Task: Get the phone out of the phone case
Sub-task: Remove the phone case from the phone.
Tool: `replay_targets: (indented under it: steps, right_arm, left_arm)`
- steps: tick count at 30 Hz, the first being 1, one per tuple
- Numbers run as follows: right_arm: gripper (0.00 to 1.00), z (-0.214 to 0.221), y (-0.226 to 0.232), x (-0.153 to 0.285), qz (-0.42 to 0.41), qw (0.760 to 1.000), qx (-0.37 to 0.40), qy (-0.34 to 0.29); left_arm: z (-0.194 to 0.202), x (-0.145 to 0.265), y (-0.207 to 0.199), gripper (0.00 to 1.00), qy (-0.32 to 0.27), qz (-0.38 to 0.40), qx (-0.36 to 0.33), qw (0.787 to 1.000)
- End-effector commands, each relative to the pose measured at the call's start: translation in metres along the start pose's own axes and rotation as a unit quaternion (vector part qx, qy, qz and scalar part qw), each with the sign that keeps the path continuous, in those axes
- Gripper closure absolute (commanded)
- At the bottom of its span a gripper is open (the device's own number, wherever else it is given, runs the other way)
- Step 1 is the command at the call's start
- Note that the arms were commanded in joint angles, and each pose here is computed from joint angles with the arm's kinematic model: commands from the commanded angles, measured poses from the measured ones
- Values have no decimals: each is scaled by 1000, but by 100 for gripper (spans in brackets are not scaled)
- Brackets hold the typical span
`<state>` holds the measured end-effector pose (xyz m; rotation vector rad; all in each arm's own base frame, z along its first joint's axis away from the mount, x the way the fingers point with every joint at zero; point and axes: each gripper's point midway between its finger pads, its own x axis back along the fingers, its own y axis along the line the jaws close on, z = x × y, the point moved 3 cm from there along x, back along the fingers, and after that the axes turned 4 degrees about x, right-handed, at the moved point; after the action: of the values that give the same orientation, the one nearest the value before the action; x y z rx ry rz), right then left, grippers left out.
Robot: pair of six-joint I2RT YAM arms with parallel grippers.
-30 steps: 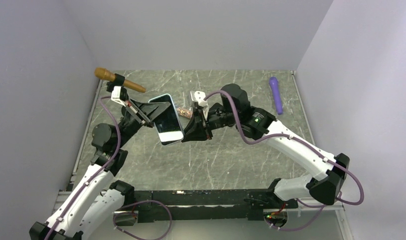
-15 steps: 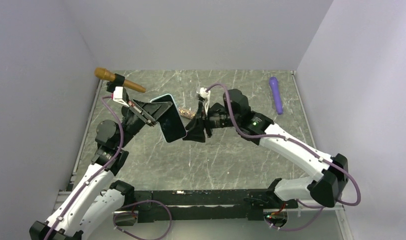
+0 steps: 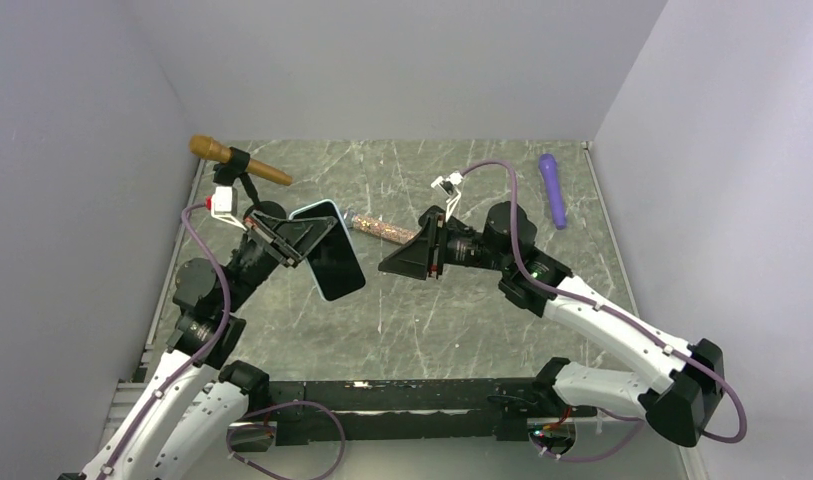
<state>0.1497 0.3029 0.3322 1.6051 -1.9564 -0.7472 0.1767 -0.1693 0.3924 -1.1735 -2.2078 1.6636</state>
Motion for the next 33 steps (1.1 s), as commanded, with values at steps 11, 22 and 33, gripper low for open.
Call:
replay_targets:
  steps: [11,22,33]
  right_arm:
    - [64,6,22,-17,-90,994,-51,-19]
    - [70,6,28,-13,-87,995,-42,-27]
    - [73,8,35,-19,-93,995,-39,-20]
  left_arm:
    - [-3,3,-11,100,-15,29,4,999]
    - [1,4,-5,100,-2,12,-1,1000]
    - [7,0,2,100,17,11,8,1000]
